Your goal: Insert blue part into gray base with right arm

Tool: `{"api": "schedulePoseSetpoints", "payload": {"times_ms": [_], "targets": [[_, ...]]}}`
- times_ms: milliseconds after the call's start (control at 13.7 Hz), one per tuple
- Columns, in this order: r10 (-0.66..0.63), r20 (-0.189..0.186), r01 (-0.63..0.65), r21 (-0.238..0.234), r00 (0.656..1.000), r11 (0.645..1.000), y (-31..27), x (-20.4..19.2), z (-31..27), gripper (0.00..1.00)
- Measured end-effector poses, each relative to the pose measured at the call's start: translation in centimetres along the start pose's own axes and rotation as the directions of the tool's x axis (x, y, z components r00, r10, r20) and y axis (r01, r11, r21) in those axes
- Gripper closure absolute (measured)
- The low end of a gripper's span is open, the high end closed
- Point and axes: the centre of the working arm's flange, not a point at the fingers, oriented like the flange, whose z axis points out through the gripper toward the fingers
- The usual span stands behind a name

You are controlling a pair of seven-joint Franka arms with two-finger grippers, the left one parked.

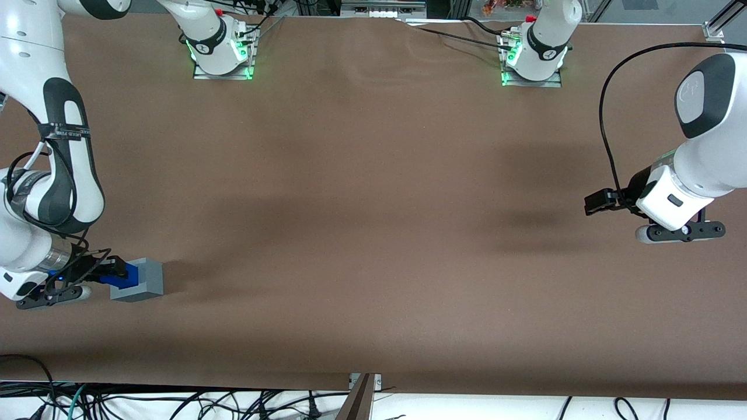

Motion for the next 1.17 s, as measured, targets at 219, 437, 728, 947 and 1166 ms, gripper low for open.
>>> {"api": "schedulePoseSetpoints", "payload": {"times_ms": [219,437,728,947,1166], "targets": [[0.000,0.022,0.000,0.010,1.000,1.000,-0.1,-0.3,0.7,0.38],[-0.006,0.013,0.006,0.012,1.000,1.000,-0.4,0.3,0.6,0.07],[-0.034,0.008,0.034,0.027,0.999,0.999,-2.0,2.6,-7.0,0.00],[0.054,0.033,-0.056,0.042,0.998,0.998,-4.3,2.5,-14.4,0.00],[0.107,0.124,-0.114,0.050,0.986,0.992,-6.5,0.5,-19.1,0.00]]}}
